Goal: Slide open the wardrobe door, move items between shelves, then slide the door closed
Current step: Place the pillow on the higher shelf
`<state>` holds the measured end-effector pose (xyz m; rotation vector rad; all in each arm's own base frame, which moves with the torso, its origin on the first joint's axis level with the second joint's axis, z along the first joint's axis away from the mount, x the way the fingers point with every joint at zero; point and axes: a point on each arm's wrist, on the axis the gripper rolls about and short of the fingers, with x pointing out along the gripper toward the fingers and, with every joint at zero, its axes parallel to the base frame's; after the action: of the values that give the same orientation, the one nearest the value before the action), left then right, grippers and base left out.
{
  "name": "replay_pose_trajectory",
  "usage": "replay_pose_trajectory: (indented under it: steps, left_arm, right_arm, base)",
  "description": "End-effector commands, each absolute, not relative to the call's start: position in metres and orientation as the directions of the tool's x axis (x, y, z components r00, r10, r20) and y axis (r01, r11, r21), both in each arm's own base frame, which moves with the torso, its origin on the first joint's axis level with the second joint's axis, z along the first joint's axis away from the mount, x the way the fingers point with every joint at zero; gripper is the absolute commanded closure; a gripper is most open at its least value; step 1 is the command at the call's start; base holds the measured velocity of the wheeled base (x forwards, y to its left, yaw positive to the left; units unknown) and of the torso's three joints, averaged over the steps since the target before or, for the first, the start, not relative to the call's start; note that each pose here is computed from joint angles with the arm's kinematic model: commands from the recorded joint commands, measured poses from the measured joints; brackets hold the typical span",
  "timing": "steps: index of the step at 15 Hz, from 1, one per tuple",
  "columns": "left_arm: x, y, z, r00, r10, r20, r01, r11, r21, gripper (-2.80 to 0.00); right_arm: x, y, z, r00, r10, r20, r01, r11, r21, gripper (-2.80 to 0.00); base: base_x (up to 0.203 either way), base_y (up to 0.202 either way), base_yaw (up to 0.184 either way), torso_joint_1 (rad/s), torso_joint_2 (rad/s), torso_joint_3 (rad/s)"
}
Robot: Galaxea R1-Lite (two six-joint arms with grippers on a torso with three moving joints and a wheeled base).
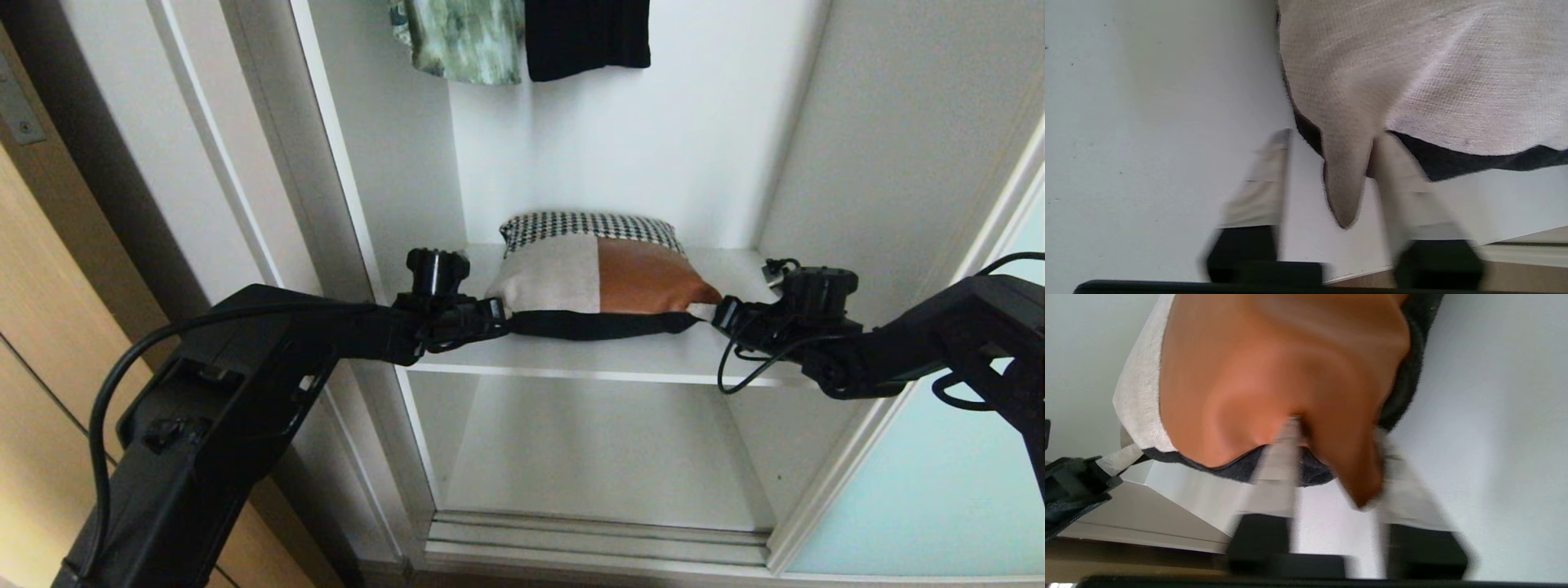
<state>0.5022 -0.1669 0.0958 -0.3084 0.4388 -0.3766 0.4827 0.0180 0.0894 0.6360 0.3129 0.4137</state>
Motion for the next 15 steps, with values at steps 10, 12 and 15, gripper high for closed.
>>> replay_pose_trajectory:
  steps: [10,12,15]
  left_arm:
    - [0.391,-0.161,0.162,0.809,-0.477,-0.344,0.357,0.863,-0.357,-2.8]
    - [0.359,-0.154,0.185,0.815,-0.487,-0.314,0.376,0.857,-0.354,0.0]
    - [0.317,-0.137,0.227,0.845,-0.469,-0.257,0.376,0.863,-0.338,0.0]
  right_arm:
    - [0.368,0.018,0.15,0.86,0.498,-0.109,-0.336,0.716,0.612,-2.8]
    - [0.336,0.017,0.172,0.864,0.498,-0.077,-0.359,0.715,0.599,0.0]
    - [0.289,0.016,0.187,0.862,0.497,-0.097,-0.354,0.729,0.585,0.0]
  base:
    - [0.0,0.0,0.0,0.0,0.0,0.0]
    - [0.0,0.0,0.0,0.0,0.0,0.0]
    - [0.0,0.0,0.0,0.0,0.0,0.0]
